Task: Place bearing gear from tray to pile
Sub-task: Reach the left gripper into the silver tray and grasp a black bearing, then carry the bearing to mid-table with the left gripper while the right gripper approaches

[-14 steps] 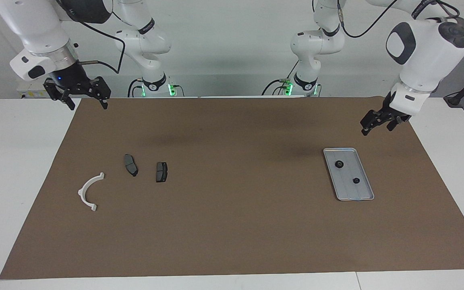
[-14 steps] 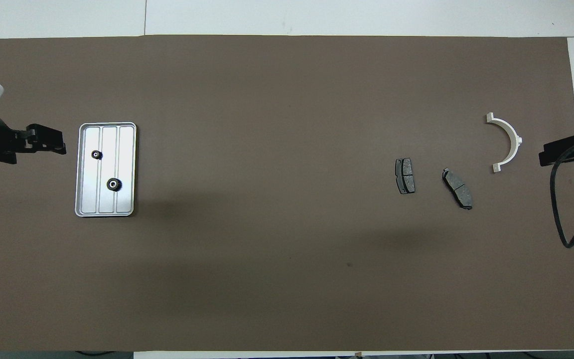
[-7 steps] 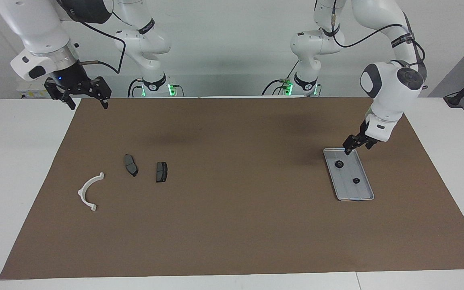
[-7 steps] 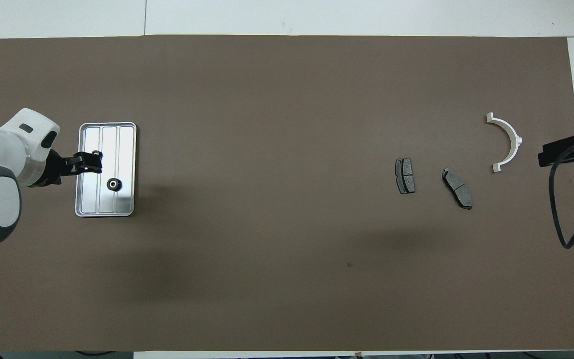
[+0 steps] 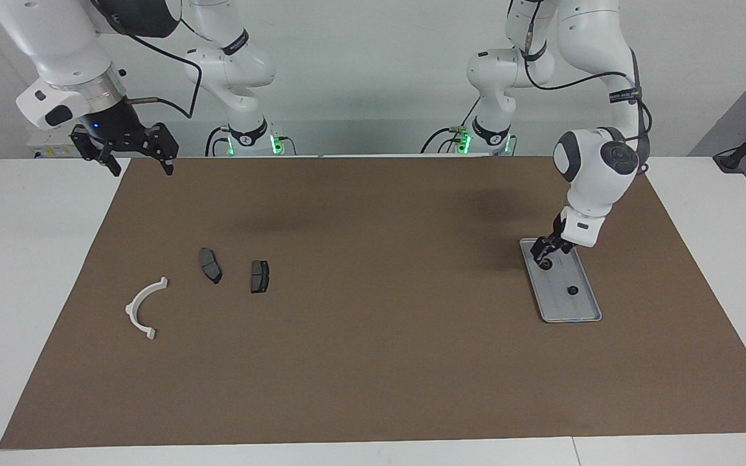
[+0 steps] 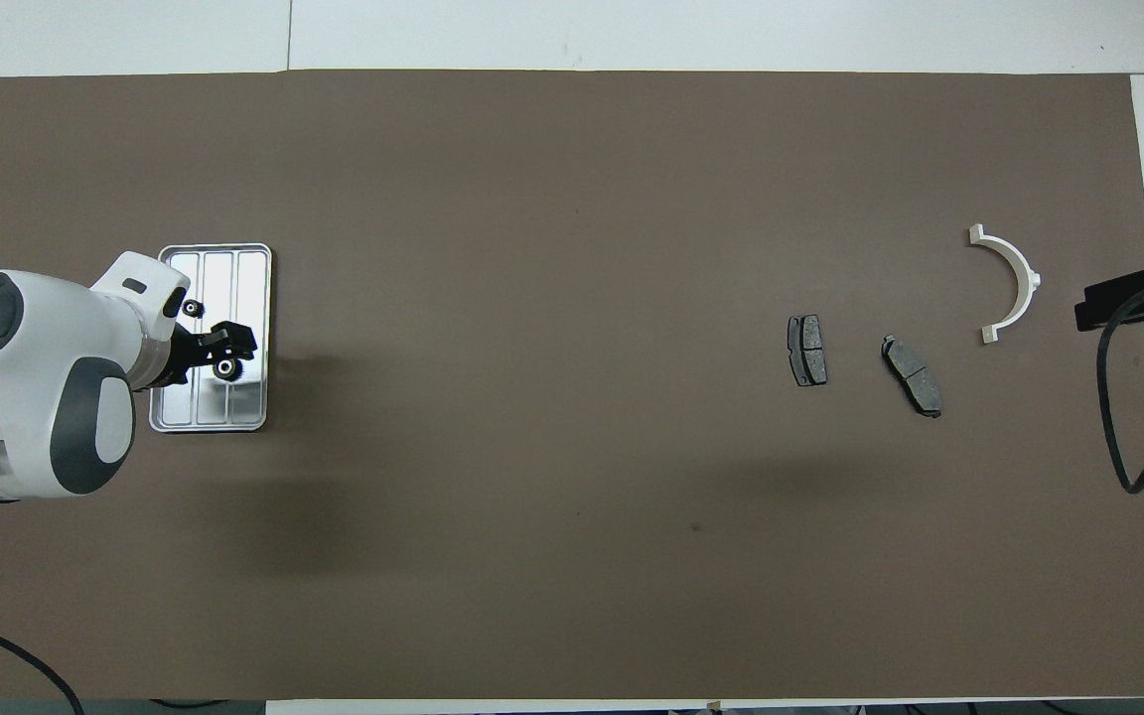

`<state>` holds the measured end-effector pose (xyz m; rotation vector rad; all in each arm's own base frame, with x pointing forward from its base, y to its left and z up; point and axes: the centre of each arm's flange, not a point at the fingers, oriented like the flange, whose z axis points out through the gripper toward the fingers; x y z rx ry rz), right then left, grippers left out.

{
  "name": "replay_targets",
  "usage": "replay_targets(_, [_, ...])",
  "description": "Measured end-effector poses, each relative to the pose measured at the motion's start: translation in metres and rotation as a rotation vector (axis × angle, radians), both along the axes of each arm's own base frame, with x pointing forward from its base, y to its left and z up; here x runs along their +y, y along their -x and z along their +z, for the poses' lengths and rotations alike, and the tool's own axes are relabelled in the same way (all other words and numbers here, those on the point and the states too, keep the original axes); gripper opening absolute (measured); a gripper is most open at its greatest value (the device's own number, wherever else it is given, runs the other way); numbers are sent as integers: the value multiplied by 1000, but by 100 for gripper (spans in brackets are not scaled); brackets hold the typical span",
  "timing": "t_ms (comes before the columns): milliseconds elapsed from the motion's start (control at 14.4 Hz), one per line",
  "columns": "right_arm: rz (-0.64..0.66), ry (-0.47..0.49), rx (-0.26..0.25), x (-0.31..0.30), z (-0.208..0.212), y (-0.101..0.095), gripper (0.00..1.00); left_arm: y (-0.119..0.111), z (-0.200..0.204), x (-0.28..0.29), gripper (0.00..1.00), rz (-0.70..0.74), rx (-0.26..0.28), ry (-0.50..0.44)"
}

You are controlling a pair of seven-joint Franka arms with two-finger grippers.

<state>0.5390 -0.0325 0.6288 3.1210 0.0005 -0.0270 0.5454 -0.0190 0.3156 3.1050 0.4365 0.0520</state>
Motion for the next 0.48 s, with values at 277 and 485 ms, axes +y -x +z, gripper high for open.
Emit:
replay_targets(277, [-25,0,4,0,0,1,100,-4,-25,1,90,-8,3,-1])
replay_targets(485, [-27,0,12,1,0,3,100,-6,-23,2,80,-21,-4,-3])
